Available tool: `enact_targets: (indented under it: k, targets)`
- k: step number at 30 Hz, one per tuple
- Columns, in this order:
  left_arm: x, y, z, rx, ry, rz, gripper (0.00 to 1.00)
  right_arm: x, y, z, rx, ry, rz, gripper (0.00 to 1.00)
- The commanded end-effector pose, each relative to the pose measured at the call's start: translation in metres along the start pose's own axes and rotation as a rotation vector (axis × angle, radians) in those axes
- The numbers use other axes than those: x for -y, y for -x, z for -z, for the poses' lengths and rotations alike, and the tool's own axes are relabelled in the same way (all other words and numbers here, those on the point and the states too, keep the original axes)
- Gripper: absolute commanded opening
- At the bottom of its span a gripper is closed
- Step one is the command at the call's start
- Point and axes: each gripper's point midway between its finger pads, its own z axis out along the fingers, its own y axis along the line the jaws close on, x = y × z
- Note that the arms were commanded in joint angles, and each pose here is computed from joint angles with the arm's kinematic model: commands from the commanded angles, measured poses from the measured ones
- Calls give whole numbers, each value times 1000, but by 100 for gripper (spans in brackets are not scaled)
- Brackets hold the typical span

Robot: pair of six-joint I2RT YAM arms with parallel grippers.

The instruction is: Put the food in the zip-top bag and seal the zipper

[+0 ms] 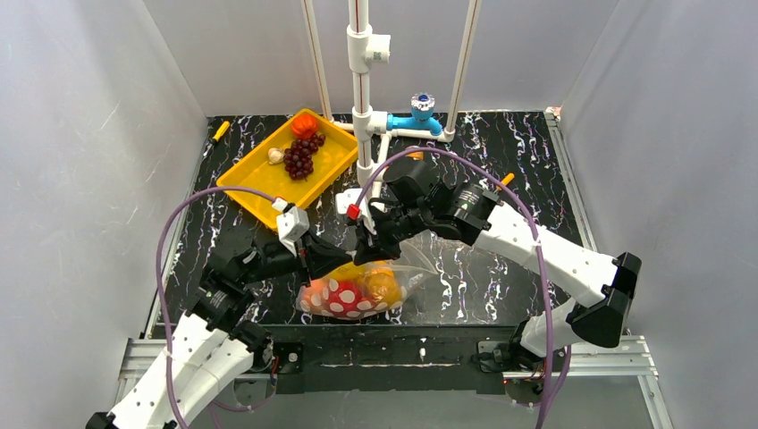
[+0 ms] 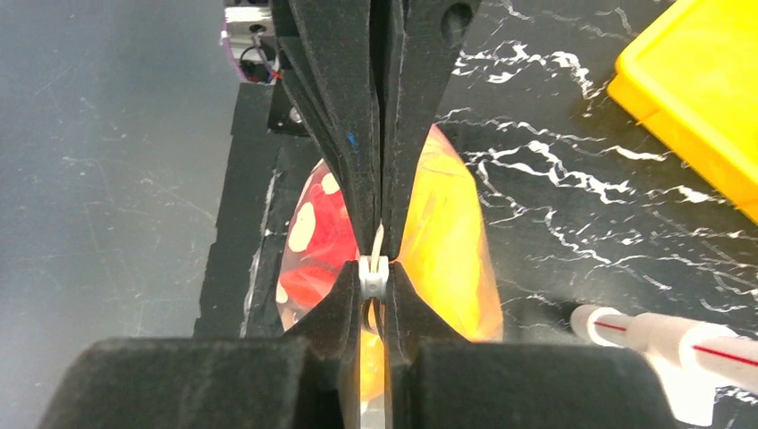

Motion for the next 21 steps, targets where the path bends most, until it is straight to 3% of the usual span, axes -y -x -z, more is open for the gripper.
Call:
enact_targets:
  k: [1, 7, 12, 21]
  targets:
    - [-37, 22, 27, 122, 322, -42, 0, 6, 2, 10, -16, -64, 27, 1]
    - [-44, 28, 47, 264, 436, 24, 0, 10, -26, 31, -68, -135, -9, 1]
    - [-40, 24, 50, 303, 428, 48, 0, -4, -27, 40, -47, -110, -15, 1]
    - [-45, 22, 69, 263, 528, -8, 0, -13, -65, 66, -112, -190, -38, 1]
